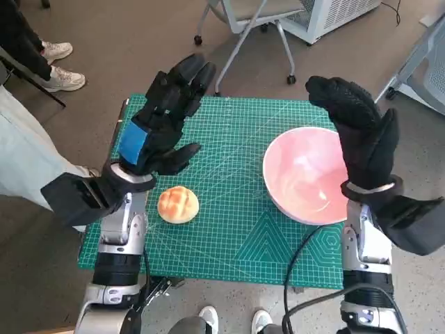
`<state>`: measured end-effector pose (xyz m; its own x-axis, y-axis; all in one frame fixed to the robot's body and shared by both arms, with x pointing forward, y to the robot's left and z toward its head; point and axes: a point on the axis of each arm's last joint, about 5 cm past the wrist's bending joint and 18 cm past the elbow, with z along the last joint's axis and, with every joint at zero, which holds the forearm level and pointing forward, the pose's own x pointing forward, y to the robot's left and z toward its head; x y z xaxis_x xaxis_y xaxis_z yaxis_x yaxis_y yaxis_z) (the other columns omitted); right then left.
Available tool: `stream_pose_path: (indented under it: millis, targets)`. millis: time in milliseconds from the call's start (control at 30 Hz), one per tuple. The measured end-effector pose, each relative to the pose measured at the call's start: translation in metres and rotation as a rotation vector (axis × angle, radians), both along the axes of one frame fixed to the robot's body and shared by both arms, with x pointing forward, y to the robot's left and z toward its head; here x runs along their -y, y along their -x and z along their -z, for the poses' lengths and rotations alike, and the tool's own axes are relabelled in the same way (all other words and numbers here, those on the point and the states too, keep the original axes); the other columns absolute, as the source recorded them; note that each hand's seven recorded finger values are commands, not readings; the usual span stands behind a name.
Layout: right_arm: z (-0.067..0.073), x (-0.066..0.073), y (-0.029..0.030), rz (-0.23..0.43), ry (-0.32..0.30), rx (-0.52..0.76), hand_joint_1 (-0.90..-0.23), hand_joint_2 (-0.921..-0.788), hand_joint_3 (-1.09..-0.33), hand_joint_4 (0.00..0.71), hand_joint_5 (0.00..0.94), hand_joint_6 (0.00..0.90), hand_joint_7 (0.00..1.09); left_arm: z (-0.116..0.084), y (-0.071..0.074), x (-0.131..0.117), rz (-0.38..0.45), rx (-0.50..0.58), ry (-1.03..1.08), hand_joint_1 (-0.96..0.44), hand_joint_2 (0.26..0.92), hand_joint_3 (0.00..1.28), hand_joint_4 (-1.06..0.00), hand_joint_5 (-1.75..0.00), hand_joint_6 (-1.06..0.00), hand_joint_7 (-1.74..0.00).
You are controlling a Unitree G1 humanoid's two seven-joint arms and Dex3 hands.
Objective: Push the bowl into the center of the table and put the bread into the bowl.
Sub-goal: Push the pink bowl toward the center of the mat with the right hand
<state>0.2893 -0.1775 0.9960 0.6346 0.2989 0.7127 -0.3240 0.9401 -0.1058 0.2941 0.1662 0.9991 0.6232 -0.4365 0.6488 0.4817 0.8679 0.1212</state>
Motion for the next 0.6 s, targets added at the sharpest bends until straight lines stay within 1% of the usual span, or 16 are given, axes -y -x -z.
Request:
stream_pose_path:
  millis: [167,267,333,400,467,600]
  targets:
    - [0.001,0.004,-0.0001,0.007,0.009,0.003,-0.669,-0.921,-0.747,0.189,0.003,0.037,0.58,0.000,0.000,0.000,0.000,0.000,0.000,-0.68,0.921,0.33,-0.13,-0.02,0.00,-0.48]
    - [0.005,0.016,-0.0009,0.056,0.015,-0.003,-0.683,-0.921,-0.729,0.209,0.005,0.081,0.51,0.000,0.000,0.000,0.000,0.000,0.000,-0.68,0.921,0.33,-0.13,-0.02,0.00,-0.48]
    - [0.010,0.027,-0.0019,0.126,0.011,-0.016,-0.688,-0.921,-0.725,0.215,0.005,0.094,0.48,0.000,0.000,-0.001,-0.002,0.000,0.000,-0.68,0.921,0.33,-0.13,-0.02,0.00,-0.48]
    - [0.015,0.041,-0.0027,0.215,0.003,-0.035,-0.690,-0.921,-0.727,0.208,0.002,0.103,0.44,0.000,0.000,-0.002,-0.007,0.001,-0.001,-0.67,0.921,0.33,-0.13,-0.02,0.00,-0.48]
    - [0.020,0.052,-0.0032,0.291,-0.025,-0.059,-0.683,-0.921,-0.734,0.197,0.001,0.108,0.41,0.000,0.000,-0.004,-0.012,0.002,-0.003,-0.67,0.921,0.33,-0.13,-0.02,0.00,-0.48]
    - [0.030,0.072,-0.0039,0.413,-0.073,-0.118,-0.657,-0.921,-0.756,0.179,0.000,0.113,0.38,0.001,0.000,-0.006,-0.018,0.001,-0.005,-0.67,0.921,0.33,-0.13,-0.02,0.00,-0.48]
